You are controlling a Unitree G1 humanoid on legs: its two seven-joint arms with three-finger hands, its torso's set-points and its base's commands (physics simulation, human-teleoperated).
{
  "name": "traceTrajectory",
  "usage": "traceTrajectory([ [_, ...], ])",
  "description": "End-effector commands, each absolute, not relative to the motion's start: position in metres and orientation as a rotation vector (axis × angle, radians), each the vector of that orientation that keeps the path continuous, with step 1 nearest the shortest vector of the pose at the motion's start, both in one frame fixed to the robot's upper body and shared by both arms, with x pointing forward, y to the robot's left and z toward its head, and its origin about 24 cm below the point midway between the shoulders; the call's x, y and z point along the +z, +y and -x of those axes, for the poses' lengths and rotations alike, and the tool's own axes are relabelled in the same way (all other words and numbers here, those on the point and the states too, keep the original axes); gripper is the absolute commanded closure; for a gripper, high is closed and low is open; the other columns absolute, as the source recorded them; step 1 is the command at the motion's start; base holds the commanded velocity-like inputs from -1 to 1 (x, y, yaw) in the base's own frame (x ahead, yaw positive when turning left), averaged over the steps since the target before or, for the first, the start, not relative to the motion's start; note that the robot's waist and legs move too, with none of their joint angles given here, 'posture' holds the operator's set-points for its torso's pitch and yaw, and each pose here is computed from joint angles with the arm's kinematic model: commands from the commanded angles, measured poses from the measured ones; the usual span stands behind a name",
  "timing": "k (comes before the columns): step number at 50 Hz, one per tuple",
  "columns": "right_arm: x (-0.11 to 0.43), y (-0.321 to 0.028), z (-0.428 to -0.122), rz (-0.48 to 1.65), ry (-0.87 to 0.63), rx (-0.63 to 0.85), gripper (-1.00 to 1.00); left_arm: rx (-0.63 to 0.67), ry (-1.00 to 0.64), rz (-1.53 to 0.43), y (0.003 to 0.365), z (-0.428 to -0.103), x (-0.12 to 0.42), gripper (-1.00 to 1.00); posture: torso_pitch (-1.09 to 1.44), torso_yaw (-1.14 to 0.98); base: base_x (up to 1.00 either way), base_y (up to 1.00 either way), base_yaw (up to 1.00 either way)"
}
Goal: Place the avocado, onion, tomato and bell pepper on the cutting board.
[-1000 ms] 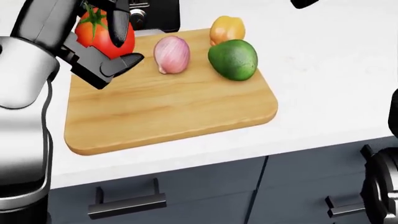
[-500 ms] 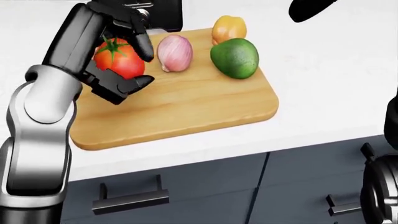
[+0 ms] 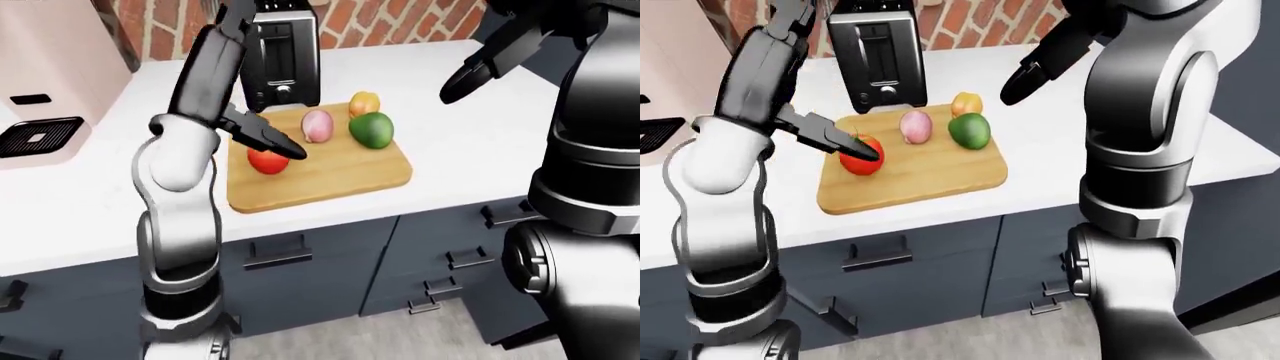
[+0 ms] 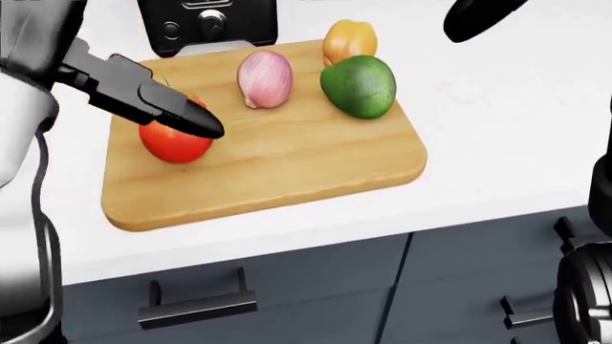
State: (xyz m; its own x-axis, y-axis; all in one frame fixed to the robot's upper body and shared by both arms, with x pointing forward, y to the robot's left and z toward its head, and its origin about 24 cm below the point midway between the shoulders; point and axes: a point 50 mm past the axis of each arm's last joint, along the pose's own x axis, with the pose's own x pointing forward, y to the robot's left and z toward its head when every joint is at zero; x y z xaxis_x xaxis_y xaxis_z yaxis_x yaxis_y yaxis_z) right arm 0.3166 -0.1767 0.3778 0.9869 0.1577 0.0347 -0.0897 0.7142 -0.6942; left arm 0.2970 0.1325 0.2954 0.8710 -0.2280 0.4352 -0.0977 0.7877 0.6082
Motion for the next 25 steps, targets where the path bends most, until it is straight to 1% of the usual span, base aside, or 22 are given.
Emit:
traceTrajectory([
  [1, 0.394, -0.177, -0.307, 0.777, -0.168, 0.099, -1.0, -0.048, -0.587, -0.669, 0.134, -0.281, 0.316, -1.0, 0.0, 0.0, 0.0, 0.0, 0.0],
  [8, 0.395, -0.178, -0.307, 0.774, -0.17, 0.098, -1.0, 0.007, -0.685, -0.651, 0.142, -0.249, 0.349, -1.0, 0.0, 0.0, 0.0, 0.0, 0.0],
  [16, 0.394, -0.178, -0.308, 0.776, -0.166, 0.098, -1.0, 0.042, -0.706, -0.666, 0.148, -0.244, 0.356, -1.0, 0.0, 0.0, 0.0, 0.0, 0.0],
  [25, 0.392, -0.179, -0.308, 0.776, -0.163, 0.096, -1.0, 0.032, -0.704, -0.674, 0.146, -0.244, 0.353, -1.0, 0.0, 0.0, 0.0, 0.0, 0.0],
])
